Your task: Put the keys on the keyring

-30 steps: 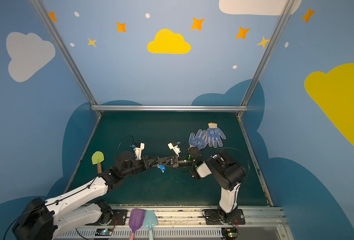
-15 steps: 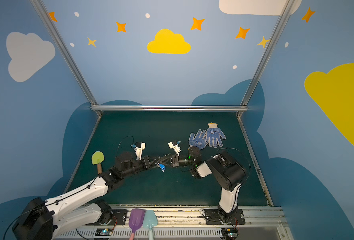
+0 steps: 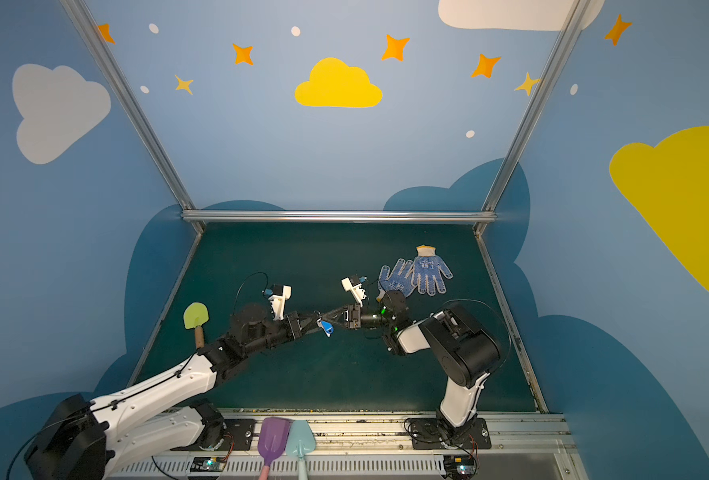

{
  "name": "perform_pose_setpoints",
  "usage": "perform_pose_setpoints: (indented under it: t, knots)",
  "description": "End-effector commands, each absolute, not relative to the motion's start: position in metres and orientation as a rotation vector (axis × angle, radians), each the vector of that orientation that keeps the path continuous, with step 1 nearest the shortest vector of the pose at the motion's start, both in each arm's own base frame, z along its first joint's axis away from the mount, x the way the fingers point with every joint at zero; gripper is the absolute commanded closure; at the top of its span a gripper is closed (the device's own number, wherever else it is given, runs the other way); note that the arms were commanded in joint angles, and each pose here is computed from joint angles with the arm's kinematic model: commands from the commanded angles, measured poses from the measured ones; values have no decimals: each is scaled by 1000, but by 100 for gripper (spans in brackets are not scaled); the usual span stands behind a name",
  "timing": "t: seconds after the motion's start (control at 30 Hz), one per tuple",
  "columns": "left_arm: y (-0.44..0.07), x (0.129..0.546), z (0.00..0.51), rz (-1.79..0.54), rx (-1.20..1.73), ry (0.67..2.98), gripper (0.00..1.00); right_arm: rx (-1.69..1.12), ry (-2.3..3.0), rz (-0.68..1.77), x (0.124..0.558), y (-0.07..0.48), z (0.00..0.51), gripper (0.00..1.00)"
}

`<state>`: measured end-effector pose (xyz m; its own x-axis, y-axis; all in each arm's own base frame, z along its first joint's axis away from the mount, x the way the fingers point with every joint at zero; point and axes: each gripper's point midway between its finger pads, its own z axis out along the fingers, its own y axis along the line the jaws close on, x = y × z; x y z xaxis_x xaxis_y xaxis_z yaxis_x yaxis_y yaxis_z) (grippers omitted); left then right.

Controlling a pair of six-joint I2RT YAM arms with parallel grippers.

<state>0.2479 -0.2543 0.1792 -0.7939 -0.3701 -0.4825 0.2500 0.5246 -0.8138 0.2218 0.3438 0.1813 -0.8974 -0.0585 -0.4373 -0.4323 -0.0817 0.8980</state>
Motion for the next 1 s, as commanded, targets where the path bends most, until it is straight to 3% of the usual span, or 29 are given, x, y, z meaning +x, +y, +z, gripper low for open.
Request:
perform_pose_setpoints:
  t: [0.0,0.97]
  knots:
    - [-256,244,180,-1291,-73,2133,96,-564,1859,2059,224,344,196,100]
    - [-248,242,165,-1252,-129,2175,96,-648,1703,1967,214,329,225,100]
